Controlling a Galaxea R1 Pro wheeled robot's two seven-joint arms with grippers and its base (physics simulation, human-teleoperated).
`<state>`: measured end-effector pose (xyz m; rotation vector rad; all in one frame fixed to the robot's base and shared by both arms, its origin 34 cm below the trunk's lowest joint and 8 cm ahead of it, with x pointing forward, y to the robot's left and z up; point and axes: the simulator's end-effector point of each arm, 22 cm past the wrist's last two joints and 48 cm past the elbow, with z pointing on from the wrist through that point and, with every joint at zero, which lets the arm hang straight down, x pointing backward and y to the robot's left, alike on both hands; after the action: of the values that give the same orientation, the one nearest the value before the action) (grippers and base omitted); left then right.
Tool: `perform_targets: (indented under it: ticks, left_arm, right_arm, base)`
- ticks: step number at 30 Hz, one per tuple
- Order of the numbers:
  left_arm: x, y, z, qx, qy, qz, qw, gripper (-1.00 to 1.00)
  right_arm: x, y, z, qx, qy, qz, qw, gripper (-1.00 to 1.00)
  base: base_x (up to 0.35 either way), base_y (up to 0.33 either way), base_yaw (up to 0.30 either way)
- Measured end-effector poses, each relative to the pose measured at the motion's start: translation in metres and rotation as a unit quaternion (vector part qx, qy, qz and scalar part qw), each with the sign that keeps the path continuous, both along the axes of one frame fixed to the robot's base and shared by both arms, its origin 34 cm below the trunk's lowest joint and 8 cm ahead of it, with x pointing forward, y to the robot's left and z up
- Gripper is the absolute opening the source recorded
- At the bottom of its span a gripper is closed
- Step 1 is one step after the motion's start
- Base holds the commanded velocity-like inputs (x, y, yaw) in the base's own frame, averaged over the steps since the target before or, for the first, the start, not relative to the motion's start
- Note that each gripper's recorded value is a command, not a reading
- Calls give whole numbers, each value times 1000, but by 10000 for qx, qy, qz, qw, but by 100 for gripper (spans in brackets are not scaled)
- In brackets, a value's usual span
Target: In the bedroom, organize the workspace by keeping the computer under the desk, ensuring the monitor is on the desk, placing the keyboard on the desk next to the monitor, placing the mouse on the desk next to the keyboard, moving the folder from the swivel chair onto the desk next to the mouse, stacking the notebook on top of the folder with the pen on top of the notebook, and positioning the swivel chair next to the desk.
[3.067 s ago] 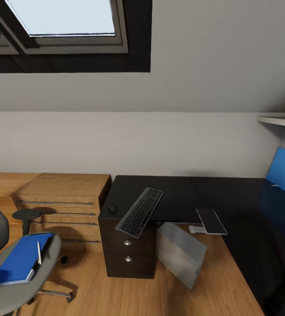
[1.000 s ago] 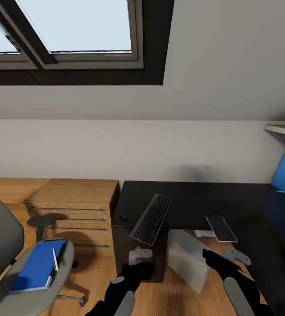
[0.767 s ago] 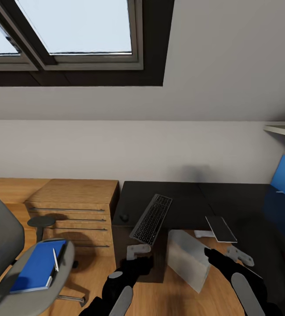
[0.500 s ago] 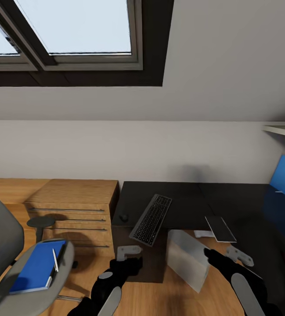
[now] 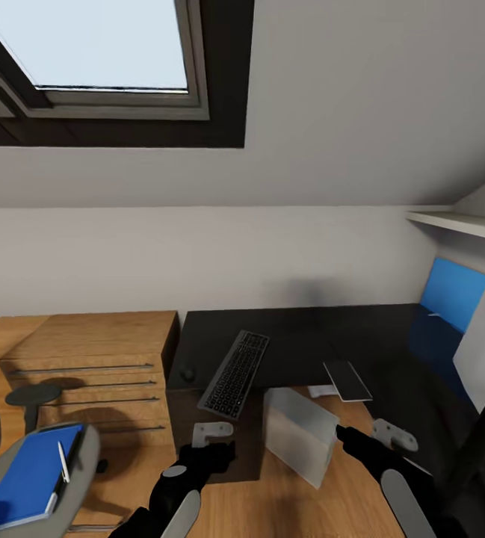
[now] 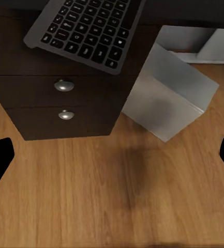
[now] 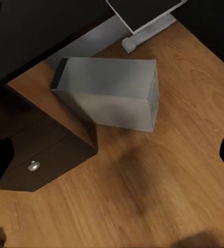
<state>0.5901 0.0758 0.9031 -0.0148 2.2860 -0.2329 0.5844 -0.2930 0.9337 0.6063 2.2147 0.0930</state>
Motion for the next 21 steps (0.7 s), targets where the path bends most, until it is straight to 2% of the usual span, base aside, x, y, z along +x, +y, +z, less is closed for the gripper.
perform_targets:
  ticks: [10, 16, 21]
  left_arm:
    - [0, -2, -1, -23, 7, 7, 10000, 100]
    - [1, 0, -3, -36, 1, 44, 10000, 100]
    - [1, 0, -5, -35, 13, 50, 10000, 100]
  right_arm:
    - [2, -2, 2, -132, -68, -9, 9999, 100]
    - [6, -6, 6, -113, -240, -165, 9995, 100]
    - [6, -7, 5, -111, -250, -184, 9995, 100]
  base:
    - [0, 0, -262]
    - [0, 0, -243]
    - [0, 0, -87]
